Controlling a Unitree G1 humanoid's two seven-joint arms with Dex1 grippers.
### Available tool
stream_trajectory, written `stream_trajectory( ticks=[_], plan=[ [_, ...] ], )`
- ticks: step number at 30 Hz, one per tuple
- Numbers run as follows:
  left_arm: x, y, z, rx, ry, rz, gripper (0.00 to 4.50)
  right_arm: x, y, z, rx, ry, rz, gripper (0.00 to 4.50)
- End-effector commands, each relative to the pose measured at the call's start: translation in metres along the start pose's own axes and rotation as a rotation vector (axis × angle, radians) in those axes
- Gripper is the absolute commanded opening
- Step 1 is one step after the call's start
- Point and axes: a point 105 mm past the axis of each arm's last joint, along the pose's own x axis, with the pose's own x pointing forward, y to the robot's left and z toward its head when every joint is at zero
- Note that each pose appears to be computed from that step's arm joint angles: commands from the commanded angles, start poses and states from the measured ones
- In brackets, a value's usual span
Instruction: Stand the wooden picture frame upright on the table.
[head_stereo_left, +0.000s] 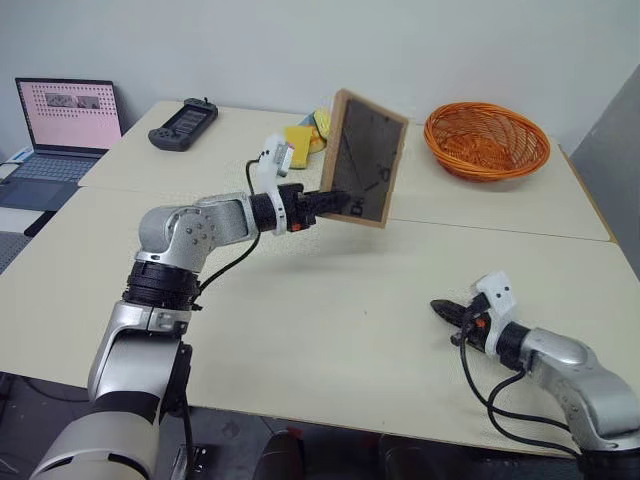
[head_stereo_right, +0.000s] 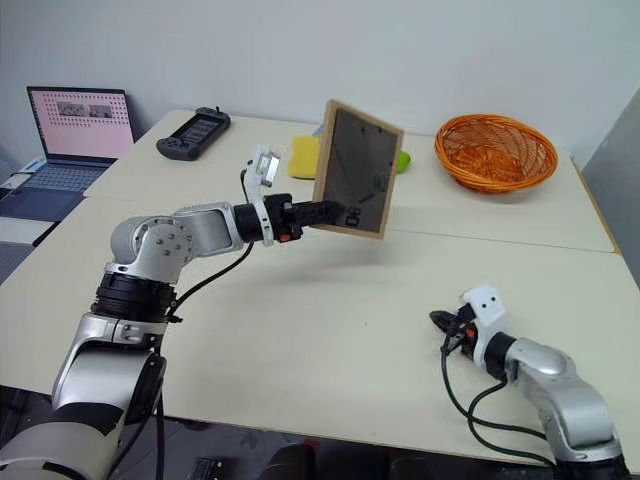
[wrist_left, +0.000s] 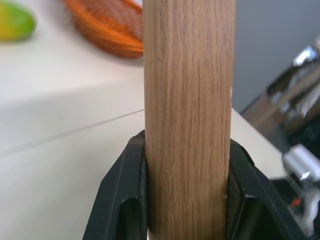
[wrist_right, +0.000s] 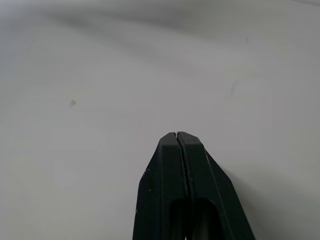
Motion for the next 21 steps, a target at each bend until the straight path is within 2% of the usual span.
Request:
stream_trajectory(
  ticks=[1, 5, 11, 14, 15, 17, 21],
  plan=[
    [-0.005, -0.024, 0.013, 0.227, -0.019, -0.102, 1.3, -0.017, 0.0, 0.065, -0.033, -0.186, 0.095, 0.0],
    [-0.008, -0.025, 0.01, 0.298, -0.01, -0.11, 1.3, -0.027, 0.003, 0.11, -0.097, -0.265, 0.16, 0.0],
    [-0.01, -0.026, 0.002, 0.352, 0.016, -0.129, 1.3, -0.031, 0.01, 0.148, -0.171, -0.324, 0.212, 0.0],
    [-0.011, -0.029, 0.0, 0.364, 0.02, -0.14, 1.3, -0.022, 0.014, 0.169, -0.192, -0.382, 0.217, 0.0],
    [-0.011, -0.031, -0.001, 0.375, 0.023, -0.146, 1.3, -0.018, 0.015, 0.17, -0.19, -0.388, 0.223, 0.29],
    [-0.01, -0.033, -0.002, 0.385, 0.027, -0.154, 1.3, -0.013, 0.017, 0.17, -0.191, -0.39, 0.229, 0.49],
    [-0.01, -0.038, -0.004, 0.383, 0.03, -0.171, 1.3, -0.005, 0.017, 0.169, -0.198, -0.387, 0.223, 1.41]
  ],
)
